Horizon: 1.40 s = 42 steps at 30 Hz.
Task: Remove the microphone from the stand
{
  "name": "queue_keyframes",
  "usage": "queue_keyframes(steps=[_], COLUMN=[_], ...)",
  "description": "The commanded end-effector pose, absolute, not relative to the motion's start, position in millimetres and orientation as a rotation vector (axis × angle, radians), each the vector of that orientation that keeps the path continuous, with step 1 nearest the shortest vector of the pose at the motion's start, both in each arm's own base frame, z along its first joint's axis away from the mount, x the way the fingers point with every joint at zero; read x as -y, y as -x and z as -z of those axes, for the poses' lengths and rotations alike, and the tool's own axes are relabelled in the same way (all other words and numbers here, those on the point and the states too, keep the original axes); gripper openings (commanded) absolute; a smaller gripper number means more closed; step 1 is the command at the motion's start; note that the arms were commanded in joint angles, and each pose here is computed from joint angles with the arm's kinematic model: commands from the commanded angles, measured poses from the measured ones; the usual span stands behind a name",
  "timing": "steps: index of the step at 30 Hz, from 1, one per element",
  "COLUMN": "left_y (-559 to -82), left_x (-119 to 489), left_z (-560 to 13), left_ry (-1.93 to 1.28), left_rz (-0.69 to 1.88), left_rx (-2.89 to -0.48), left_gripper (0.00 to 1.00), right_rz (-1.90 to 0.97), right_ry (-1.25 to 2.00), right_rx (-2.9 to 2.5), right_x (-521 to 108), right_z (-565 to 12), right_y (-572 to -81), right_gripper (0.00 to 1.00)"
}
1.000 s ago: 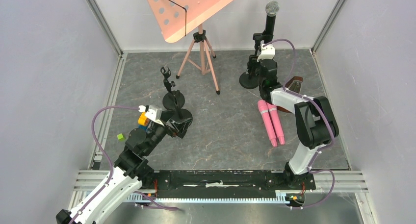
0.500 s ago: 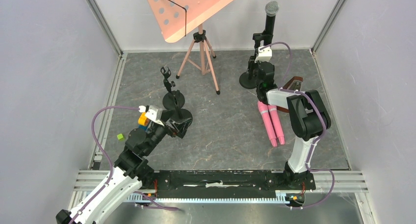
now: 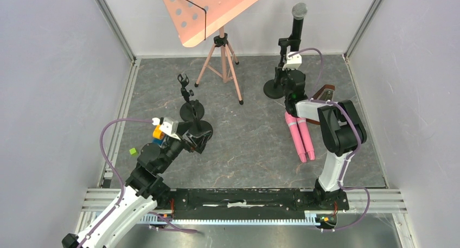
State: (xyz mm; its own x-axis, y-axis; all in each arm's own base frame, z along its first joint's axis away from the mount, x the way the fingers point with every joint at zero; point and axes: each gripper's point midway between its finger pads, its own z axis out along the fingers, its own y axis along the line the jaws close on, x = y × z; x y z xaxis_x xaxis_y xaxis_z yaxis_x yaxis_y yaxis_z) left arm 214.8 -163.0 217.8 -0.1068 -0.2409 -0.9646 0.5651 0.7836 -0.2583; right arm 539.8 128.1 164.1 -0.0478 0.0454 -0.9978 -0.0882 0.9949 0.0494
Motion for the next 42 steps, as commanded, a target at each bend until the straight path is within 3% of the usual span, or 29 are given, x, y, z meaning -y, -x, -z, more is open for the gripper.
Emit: queue_keyframes(steps=[1, 9, 17, 27, 35, 42], left_y=[-210.6, -207.4, -221.7, -213.1, -211.9, -205.9], left_x=[162.6, 174.2, 172.1, 189.1, 214.1, 230.7], left_z=[-248.5, -254.4, -239.7, -266.4, -264.0, -268.1], left_ry=[-0.292, -0.321, -0.217, -0.212, -0.313, -0.383], left_rz=[0.705, 0.768, 0.745, 0.910, 0.997, 1.077], left_rx=[-1.449, -1.469, -1.623, -1.522, -1.553, -1.547], left_gripper=[1.00, 1.00, 1.00, 1.00, 1.00, 1.00], right_rz=[-0.248, -0.356, -0.421, -0.666, -0.726, -0.710], right_ry=[0.085, 0.148, 0.237, 0.294, 0.158, 0.249], right_rx=[-1.523, -1.559, -1.479, -1.487, -1.516, -1.520], right_x=[-149.6, -171.1, -201.7, -255.4, -267.4, -296.4], right_z=[-197.7, -197.2, -196.6, -186.0, -184.3, -184.0], right_y=[-524.5, -483.7, -394.2, -295.0, -253.8, -239.7], right_gripper=[0.16, 0.15, 0.18, 0.20, 0.21, 0.24])
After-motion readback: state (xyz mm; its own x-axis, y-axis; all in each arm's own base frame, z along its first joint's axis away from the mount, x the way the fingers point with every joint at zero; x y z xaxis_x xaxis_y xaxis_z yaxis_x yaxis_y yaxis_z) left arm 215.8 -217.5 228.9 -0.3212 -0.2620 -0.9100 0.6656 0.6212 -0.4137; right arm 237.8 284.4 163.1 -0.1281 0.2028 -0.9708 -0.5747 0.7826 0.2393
